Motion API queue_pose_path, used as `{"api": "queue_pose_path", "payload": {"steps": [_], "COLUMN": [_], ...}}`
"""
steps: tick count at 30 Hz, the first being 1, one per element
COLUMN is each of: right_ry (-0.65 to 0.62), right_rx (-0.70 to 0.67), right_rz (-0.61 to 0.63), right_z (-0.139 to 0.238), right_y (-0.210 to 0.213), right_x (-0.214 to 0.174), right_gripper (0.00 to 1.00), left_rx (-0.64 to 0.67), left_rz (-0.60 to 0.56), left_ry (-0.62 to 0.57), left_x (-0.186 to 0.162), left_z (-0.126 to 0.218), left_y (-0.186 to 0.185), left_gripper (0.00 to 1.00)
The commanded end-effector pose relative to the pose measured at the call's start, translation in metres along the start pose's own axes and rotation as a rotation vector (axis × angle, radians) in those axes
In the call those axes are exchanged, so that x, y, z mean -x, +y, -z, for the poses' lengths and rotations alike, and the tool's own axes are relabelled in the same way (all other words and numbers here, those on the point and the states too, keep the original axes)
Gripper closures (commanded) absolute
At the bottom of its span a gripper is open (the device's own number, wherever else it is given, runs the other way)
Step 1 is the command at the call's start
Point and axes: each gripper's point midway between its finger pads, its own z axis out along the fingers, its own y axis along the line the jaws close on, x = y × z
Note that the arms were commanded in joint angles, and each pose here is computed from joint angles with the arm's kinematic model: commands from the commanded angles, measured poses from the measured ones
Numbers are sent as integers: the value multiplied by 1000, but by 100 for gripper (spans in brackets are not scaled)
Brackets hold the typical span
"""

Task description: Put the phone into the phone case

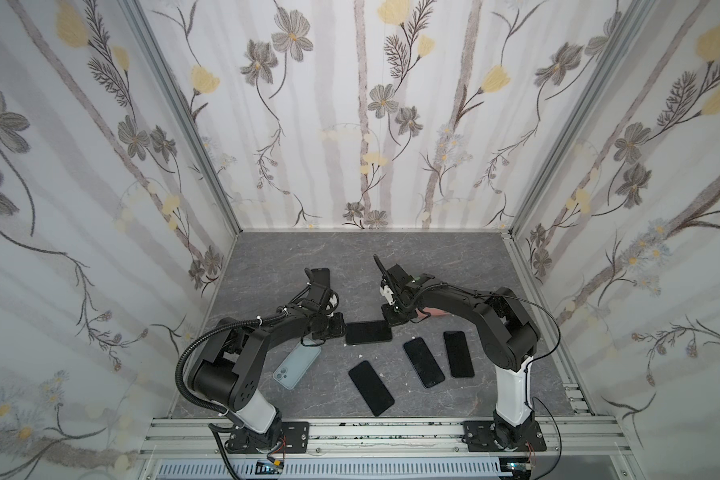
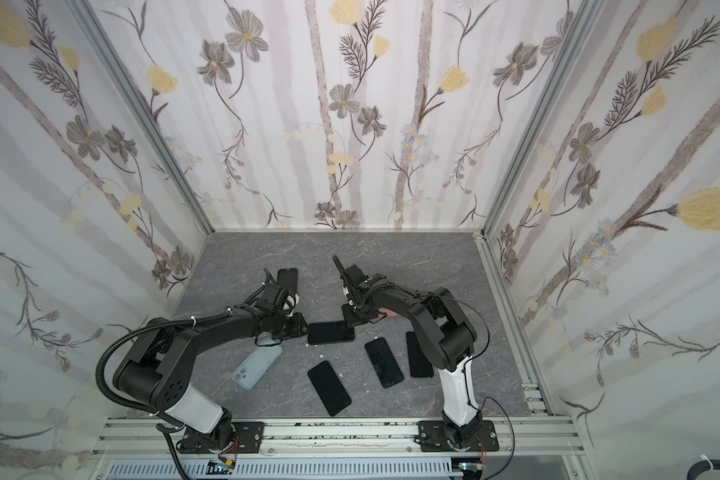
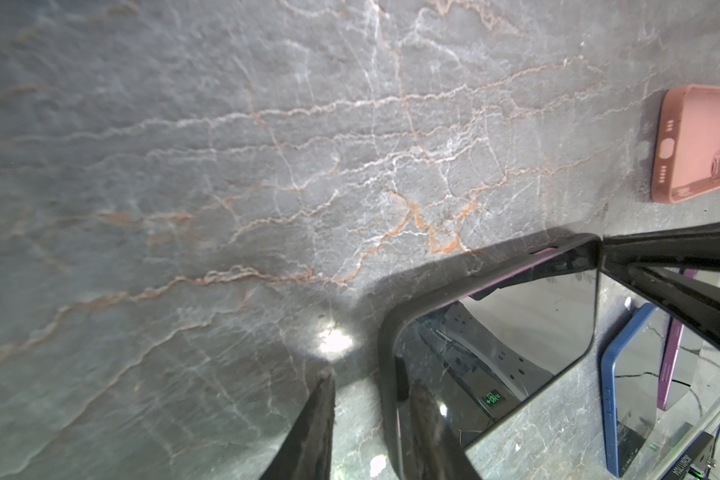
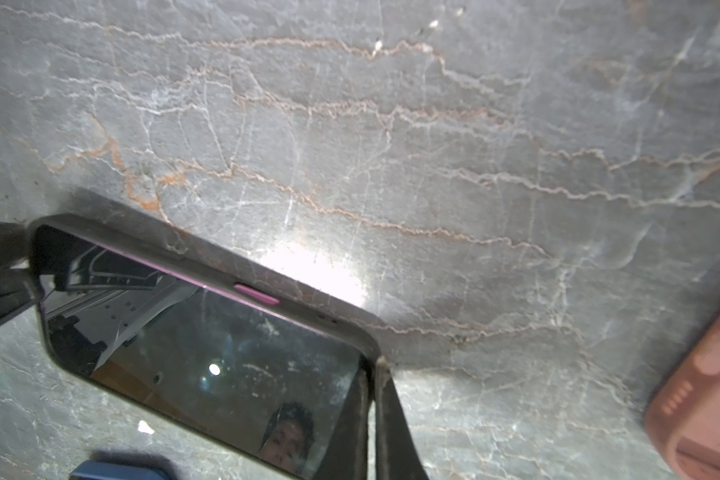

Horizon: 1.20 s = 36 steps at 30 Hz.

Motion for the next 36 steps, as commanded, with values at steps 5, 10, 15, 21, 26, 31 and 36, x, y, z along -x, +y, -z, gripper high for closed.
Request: {"api": "queue_pose_path", "payload": {"steps": [5, 10, 15, 21, 26, 31, 36], "right_ry": [-51, -205, -350, -414, -330, -313, -266], "right_rx": [-62, -42, -8, 52, 127, 161, 151], "right_rz": [119, 233, 381, 661, 911, 1095, 1138], "right_z": [33, 73, 108, 123, 105, 90, 75], "right_y": [9, 26, 40, 63, 74, 83, 85], "right_x": [14, 43, 57, 55, 32, 18, 20], "right_gripper": [82, 69, 55, 45, 41, 11, 2], "left_rx": [6, 5, 4, -53, -95, -137, -157], "left_rz": [-34, -87, -171, -327, -486, -666, -811], "left_ry": [-64, -134, -247, -394, -474, -516, -539], "left_x": [18, 35, 49, 50, 34, 6, -18], "left_z": [13, 37, 73, 120, 147, 159, 162], "left_y": [-8, -20, -33, -54, -66, -77, -81], "left_gripper": [66, 66, 65, 62, 56, 41, 31]}}
